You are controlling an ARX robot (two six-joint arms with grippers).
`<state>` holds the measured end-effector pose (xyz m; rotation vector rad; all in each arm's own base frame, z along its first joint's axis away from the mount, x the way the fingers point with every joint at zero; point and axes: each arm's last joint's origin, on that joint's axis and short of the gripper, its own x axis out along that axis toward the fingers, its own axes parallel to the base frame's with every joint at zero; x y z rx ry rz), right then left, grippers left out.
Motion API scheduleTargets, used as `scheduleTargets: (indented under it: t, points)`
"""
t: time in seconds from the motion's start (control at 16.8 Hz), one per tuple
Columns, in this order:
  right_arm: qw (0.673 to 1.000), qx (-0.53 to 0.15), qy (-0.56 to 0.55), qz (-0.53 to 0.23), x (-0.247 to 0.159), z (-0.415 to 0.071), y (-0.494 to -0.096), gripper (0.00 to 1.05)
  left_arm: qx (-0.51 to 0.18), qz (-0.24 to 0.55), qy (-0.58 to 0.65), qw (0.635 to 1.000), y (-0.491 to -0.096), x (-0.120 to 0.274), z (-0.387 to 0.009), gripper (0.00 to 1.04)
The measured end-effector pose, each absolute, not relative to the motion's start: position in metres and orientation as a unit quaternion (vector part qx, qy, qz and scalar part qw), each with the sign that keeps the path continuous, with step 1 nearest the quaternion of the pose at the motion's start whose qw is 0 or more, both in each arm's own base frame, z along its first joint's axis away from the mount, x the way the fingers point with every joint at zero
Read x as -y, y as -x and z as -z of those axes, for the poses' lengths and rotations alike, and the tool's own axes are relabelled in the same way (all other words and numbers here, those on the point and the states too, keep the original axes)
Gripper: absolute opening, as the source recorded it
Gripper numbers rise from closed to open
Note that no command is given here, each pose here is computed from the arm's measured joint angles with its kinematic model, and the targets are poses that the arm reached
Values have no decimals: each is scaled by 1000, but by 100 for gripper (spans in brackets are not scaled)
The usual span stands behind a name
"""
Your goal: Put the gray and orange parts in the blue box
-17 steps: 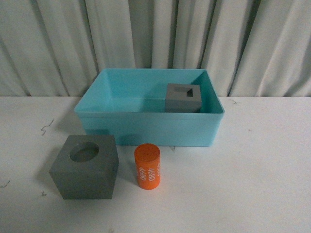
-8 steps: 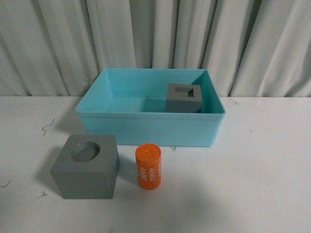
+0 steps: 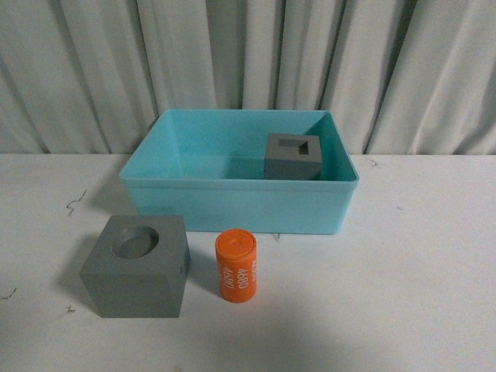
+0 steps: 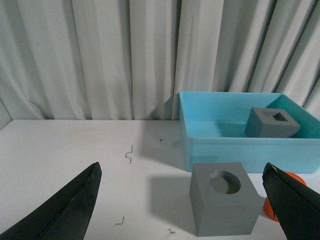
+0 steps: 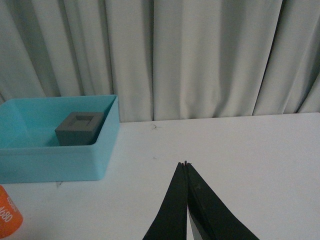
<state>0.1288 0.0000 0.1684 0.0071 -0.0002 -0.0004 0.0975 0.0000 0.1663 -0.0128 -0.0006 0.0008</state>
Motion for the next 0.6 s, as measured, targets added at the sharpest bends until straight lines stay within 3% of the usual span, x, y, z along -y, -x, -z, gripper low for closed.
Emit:
scheduleTargets:
  t: [0.6]
  points:
    - [1000,6,-3,0,0,-170,-113,2,0,0,6,1000,-97,0,-166,98]
